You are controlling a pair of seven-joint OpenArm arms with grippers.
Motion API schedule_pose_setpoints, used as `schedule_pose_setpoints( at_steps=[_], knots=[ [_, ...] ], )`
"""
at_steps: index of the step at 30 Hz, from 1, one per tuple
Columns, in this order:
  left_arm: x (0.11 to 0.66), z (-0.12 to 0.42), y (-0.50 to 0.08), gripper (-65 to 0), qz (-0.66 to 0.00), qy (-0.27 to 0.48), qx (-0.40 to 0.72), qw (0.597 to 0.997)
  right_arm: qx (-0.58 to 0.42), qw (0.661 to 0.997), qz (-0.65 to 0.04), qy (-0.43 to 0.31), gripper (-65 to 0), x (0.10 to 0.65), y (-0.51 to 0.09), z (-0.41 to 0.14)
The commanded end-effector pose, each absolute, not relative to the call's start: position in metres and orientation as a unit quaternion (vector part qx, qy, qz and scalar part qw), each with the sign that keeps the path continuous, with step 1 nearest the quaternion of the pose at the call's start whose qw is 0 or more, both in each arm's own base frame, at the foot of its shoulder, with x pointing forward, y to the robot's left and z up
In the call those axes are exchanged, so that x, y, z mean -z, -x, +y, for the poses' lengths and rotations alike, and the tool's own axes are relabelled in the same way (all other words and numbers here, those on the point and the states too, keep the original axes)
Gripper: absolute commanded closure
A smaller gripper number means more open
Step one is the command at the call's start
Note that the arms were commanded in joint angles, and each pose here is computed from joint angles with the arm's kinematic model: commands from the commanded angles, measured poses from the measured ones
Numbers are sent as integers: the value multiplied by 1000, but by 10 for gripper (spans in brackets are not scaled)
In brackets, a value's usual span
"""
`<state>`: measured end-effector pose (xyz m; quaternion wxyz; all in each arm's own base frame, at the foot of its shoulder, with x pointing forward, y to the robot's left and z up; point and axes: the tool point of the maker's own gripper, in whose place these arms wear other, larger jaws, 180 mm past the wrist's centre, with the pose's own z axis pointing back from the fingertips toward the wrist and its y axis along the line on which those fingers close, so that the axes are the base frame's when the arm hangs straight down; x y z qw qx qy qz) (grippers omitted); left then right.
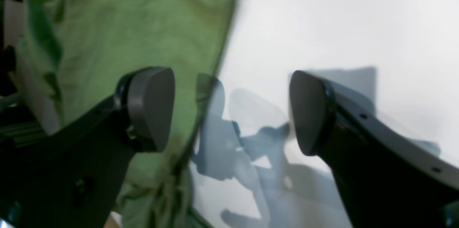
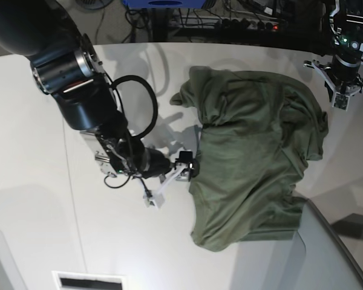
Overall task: Layout the t-shirt on the table in an organized manner, then fold the t-shirt properly
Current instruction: 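Release the left gripper and grasp the shirt body with it again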
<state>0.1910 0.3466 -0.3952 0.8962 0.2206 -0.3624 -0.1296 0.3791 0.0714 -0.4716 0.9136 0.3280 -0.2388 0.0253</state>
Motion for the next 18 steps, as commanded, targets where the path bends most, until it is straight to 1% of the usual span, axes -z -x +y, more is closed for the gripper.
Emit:
schedule_pose_setpoints(
  at_steps=[1, 5, 9, 18],
  knots=[
    [380, 353, -198, 0, -383, -235, 129, 884, -27, 905, -257, -338, -474, 458, -392, 78],
    [376, 354, -199, 0, -388, -237, 123, 882, -17, 908, -249, -336, -474, 466, -387, 76],
    [370, 348, -205, 0, -398, -235, 130, 877, -3, 903, -244, -353, -474, 463, -386, 82],
    [361, 344, -211, 0, -410, -237, 137, 870, -86, 906, -230, -345, -474, 463, -370, 105]
  ],
)
